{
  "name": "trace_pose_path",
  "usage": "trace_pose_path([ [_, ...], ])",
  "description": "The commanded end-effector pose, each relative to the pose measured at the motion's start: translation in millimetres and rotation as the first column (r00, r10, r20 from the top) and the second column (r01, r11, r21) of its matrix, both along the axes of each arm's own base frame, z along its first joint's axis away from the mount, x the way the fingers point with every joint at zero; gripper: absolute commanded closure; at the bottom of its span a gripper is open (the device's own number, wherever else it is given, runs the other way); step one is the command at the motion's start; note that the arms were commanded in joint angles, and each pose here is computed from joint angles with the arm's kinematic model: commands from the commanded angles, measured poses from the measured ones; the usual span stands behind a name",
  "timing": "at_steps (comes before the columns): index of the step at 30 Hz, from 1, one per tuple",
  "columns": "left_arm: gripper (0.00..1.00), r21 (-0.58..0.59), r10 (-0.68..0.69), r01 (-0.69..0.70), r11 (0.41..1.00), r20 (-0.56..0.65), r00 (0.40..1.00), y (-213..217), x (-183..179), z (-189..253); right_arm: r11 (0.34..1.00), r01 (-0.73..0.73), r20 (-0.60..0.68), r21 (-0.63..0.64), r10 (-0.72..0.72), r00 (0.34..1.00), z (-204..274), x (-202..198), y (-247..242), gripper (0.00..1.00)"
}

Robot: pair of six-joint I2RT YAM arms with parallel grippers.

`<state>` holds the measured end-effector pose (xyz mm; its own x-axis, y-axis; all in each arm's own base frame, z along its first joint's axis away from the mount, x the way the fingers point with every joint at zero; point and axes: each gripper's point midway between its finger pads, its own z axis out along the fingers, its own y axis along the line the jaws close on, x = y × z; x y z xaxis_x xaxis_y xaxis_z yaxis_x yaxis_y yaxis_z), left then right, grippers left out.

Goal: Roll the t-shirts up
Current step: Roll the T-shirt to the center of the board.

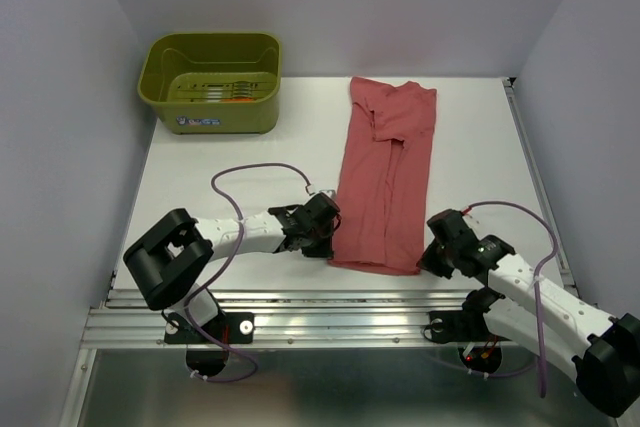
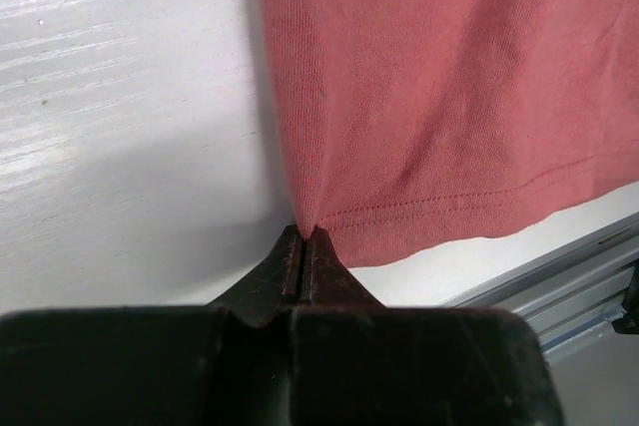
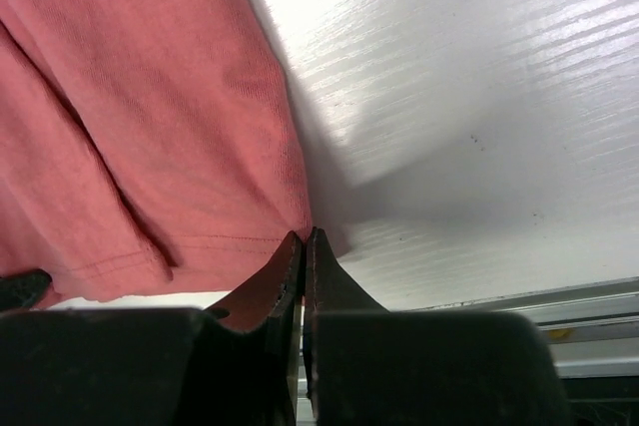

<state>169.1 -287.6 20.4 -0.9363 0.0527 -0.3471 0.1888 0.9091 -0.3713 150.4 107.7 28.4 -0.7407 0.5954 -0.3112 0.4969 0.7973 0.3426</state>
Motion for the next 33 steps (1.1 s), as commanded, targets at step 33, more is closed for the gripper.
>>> trace_pose_path([
  [33, 1.00, -0.064, 0.200, -0.194, 0.979, 0.103, 0.974, -22.0, 83.6, 60.9, 0.979, 0.095, 0.215, -0.177, -0.056, 0.975, 60.6, 62.0, -18.4, 0.99],
])
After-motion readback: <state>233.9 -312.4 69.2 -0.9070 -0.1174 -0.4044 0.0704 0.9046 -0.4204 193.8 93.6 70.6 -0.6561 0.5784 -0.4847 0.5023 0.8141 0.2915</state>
